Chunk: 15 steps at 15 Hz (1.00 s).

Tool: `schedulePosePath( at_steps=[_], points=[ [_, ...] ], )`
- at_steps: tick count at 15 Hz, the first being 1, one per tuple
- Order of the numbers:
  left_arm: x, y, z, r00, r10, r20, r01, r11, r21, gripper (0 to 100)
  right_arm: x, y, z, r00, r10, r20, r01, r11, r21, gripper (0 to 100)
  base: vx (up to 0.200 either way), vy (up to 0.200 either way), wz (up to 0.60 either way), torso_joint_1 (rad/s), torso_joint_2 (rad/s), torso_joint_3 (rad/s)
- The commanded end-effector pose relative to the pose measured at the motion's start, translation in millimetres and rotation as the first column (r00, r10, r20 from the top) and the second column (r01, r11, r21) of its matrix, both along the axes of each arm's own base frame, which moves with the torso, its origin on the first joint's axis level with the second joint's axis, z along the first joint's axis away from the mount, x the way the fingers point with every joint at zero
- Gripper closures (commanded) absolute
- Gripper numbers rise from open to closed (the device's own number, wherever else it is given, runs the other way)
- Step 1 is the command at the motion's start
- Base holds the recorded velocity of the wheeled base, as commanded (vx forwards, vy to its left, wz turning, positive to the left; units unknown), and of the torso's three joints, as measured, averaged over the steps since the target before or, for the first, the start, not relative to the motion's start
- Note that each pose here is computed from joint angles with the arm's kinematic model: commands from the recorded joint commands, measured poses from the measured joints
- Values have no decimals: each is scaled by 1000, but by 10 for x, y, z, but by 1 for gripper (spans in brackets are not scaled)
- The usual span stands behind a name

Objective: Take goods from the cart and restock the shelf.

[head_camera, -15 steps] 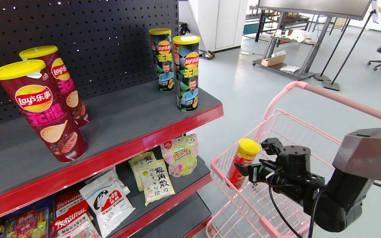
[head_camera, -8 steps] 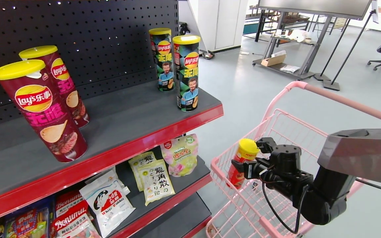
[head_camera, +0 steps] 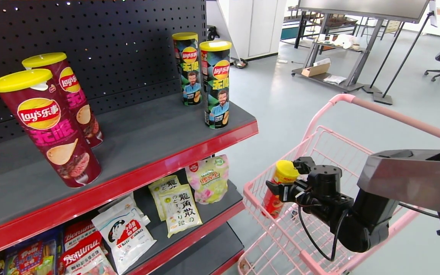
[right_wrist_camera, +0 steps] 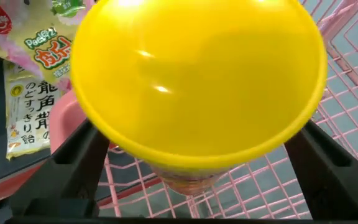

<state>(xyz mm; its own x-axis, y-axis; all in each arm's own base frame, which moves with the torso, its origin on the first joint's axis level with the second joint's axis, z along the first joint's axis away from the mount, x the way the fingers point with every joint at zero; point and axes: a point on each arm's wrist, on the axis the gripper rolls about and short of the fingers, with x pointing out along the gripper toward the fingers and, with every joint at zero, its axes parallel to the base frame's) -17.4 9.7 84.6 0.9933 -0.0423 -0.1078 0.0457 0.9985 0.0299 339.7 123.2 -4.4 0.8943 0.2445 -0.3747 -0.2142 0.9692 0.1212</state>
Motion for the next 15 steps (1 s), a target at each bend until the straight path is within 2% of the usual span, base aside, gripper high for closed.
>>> schedulePosePath(
  at_steps=[1,2,7,10,11,12,13,15],
  points=[
    [0,0,0,1000,1,0,-1,1000,0,0,21,-5,-33,1000,-3,-4,3,1000,-2,0,0,0,0,0,0,0],
    [0,0,0,1000,1,0,-1,1000,0,0,21,1,-53,1000,-2,-9,2,1000,-2,100,0,0,0,0,0,0],
    [0,0,0,1000,1,0,-1,1000,0,0,0,22,-61,1000,1,-12,-1,1000,-8,100,0,0,0,0,0,0],
    [0,0,0,1000,1,0,-1,1000,0,0,-60,58,151,998,-44,42,45,999,-20,100,0,0,0,0,0,0],
    [0,0,0,1000,1,0,-1,1000,0,0,-129,51,410,994,-45,95,47,999,-16,100,0,0,0,0,0,0],
    [0,0,2,1000,-2,2,2,1000,-1,0,-185,28,541,992,-39,120,42,999,-24,100,0,0,0,0,0,0],
    [1,-1,-2,1000,-1,0,1,1000,0,0,-343,-46,854,985,-27,168,35,998,-43,100,0,0,0,0,0,0],
    [1,-1,-2,1000,-4,0,4,1000,-2,0,-617,-161,1297,980,-24,199,34,998,-47,100,0,0,0,0,0,0]
  ],
)
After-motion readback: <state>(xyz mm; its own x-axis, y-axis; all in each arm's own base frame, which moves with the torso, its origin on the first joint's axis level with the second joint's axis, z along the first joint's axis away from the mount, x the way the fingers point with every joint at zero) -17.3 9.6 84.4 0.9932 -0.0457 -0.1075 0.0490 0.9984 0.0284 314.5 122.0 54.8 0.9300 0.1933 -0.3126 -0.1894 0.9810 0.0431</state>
